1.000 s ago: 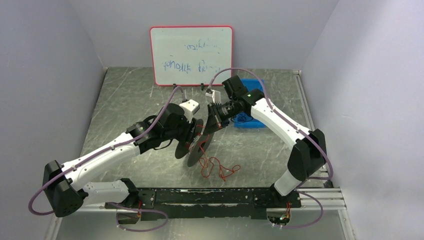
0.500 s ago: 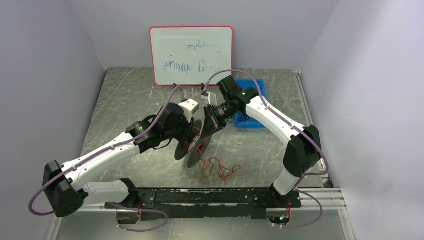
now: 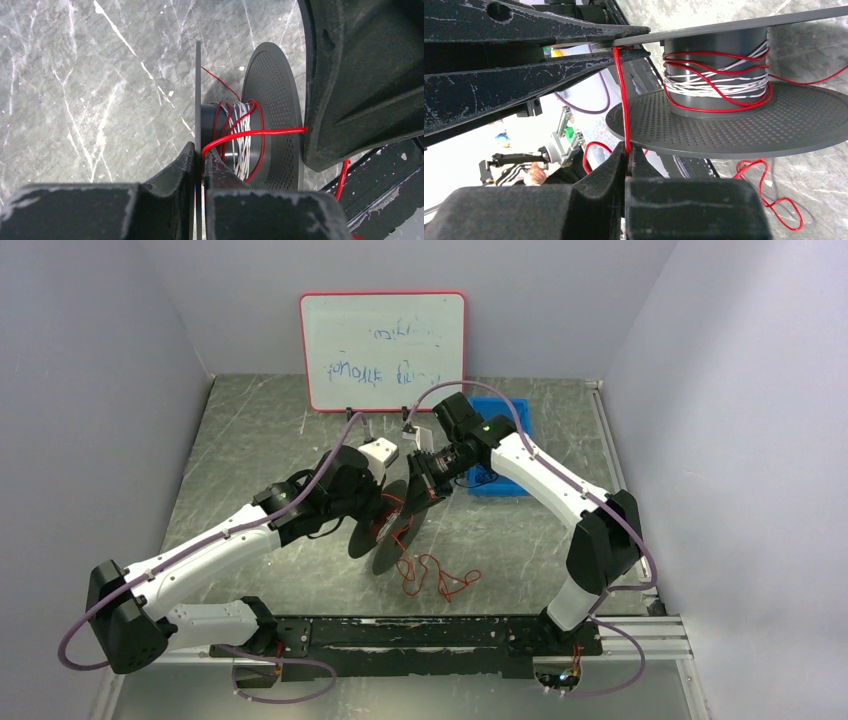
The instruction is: Wrap the cables
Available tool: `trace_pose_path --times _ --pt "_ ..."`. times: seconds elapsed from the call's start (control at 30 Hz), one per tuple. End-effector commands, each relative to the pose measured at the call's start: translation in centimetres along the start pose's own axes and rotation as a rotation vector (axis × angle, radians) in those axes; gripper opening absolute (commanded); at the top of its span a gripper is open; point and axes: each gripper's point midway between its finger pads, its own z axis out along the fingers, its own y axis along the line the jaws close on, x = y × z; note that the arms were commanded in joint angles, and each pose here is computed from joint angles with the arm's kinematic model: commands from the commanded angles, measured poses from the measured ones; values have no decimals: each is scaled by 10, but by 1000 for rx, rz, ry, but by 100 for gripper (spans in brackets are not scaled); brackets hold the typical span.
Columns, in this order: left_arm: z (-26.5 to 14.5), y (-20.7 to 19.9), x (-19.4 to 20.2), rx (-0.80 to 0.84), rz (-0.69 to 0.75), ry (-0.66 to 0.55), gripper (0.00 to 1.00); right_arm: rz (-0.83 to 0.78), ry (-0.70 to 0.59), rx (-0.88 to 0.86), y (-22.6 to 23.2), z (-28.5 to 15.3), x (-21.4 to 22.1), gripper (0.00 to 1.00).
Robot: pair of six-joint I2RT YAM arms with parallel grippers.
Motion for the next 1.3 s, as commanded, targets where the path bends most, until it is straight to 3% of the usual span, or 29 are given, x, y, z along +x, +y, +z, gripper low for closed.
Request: trace_pose_path --times 0.0,0.47,0.83,1.03,1.27 --pt "-3 -13 -10 60 -16 -37 7 15 -14 47 -13 8 -4 0" --pt "-12 -4 -14 9 -26 -85 7 -52 -177 229 -33 -15 -15 26" --pt "-6 3 -13 -37 -24 -73 7 -190 -415 264 -16 -51 -21 36" --pt "-4 11 -15 -88 -29 -67 7 -321 -560 162 9 -63 -13 41" --pt "-7 24 -19 -161 -48 -84 7 -453 -614 -21 17 -46 20 45"
